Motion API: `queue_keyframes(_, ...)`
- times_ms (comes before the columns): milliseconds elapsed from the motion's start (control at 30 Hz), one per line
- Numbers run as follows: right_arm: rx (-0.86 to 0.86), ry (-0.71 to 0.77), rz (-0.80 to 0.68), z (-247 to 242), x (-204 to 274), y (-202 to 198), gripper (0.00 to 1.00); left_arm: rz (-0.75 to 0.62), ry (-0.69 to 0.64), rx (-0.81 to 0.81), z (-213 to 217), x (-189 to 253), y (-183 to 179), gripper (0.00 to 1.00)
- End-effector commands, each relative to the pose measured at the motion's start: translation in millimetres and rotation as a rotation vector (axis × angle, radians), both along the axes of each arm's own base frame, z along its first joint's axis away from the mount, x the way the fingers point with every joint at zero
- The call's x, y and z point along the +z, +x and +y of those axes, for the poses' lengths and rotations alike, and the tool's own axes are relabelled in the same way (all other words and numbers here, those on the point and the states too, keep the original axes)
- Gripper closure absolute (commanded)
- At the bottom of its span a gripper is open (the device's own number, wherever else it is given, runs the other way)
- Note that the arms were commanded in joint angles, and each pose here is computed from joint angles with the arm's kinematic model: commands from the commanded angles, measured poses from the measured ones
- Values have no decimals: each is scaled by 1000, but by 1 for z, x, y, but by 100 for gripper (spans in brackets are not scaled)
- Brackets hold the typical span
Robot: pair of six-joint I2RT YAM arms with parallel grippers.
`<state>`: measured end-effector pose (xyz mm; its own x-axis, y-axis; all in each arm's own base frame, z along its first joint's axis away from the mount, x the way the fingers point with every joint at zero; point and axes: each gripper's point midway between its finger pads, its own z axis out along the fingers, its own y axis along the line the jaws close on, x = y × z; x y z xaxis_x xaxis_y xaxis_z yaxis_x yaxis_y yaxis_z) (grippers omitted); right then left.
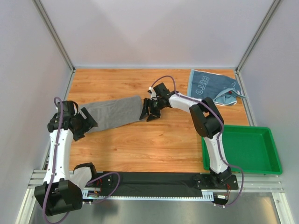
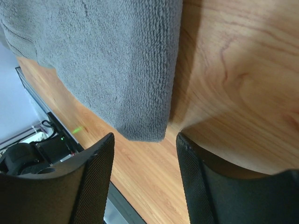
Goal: Roll the towels
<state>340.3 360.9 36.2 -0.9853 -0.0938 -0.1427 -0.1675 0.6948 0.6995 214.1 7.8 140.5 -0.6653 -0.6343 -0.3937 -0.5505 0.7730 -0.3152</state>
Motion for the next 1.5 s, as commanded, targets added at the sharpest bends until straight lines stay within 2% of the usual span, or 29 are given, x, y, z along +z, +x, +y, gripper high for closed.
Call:
queue_keyframes(0, -6, -19, -24, 0, -13, 13, 43, 4, 5, 45, 5, -4, 1, 11)
queue_keyframes(67, -7, -28, -32, -2, -13, 15, 49, 9, -10, 54, 5, -9, 2, 11)
queue_keyframes(100, -14, -40, -33, -6, -16, 17, 57, 11, -15, 59, 5, -11, 3, 11)
queue_keyframes(233, -70, -55, -29, -28, -13, 20, 74, 35, -41, 59, 3, -21, 8, 12)
queue_keyframes(300, -103, -69, -30, -42, -14, 22, 81, 31, -46, 35, 1, -23, 11, 17)
queue_keyframes(333, -129, -79, -23, -58, -14, 20, 83, 29, -40, 19, 1, -25, 13, 24)
queue_keyframes(467, -230, -117, 3, -107, -22, 12, 90, 46, 41, -22, -2, -25, 13, 23)
queue_keyframes(533, -295, -144, 45, -137, -33, 3, 90, 44, 16, -27, -6, -28, 15, 23)
queue_keyframes(567, -302, -118, 15, -139, -23, 6, 87, 49, 11, -24, -7, -30, 15, 23)
queue_keyframes(633, -285, -74, -2, -139, -16, 6, 70, 56, 3, -30, -8, -30, 17, 23)
queue_keyframes(667, -257, -32, -20, -131, -5, 9, 48, 52, -2, -32, -9, -30, 19, 23)
queue_keyframes(700, -235, -19, -20, -123, -3, 8, 40, 51, -4, -37, -10, -28, 19, 23)
queue_keyframes(767, -208, 20, -49, -108, 14, 18, 30, 32, -2, -57, -11, -19, 21, 24)
queue_keyframes(867, -176, 47, -62, -83, 26, 32, 25, 8, 24, -101, -10, -2, 18, 23)
queue_keyframes(967, -143, 8, -43, -61, 17, 34, 25, -22, 72, -145, -6, 13, 10, 23)
queue_keyframes(1000, -127, 17, -79, -46, 29, 43, 25, -37, 88, -150, -5, 18, 6, 23)
queue_keyframes(1067, -117, -29, -49, -36, 14, 43, 25, -50, 116, -156, -2, 20, 1, 23)
queue_keyframes(1233, -53, -90, -50, 1, 0, 39, 28, -95, 78, -175, -12, 22, -2, 22)
queue_keyframes(1333, -43, -119, -21, 7, -15, 29, 35, -73, 53, -185, -16, 16, -3, 23)
queue_keyframes(1433, -43, -127, -13, 6, -22, 27, 49, -72, 51, -190, -16, 16, -1, 23)
queue_keyframes(1467, -41, -136, -6, 5, -26, 26, 58, -77, 51, -190, -16, 17, 1, 23)
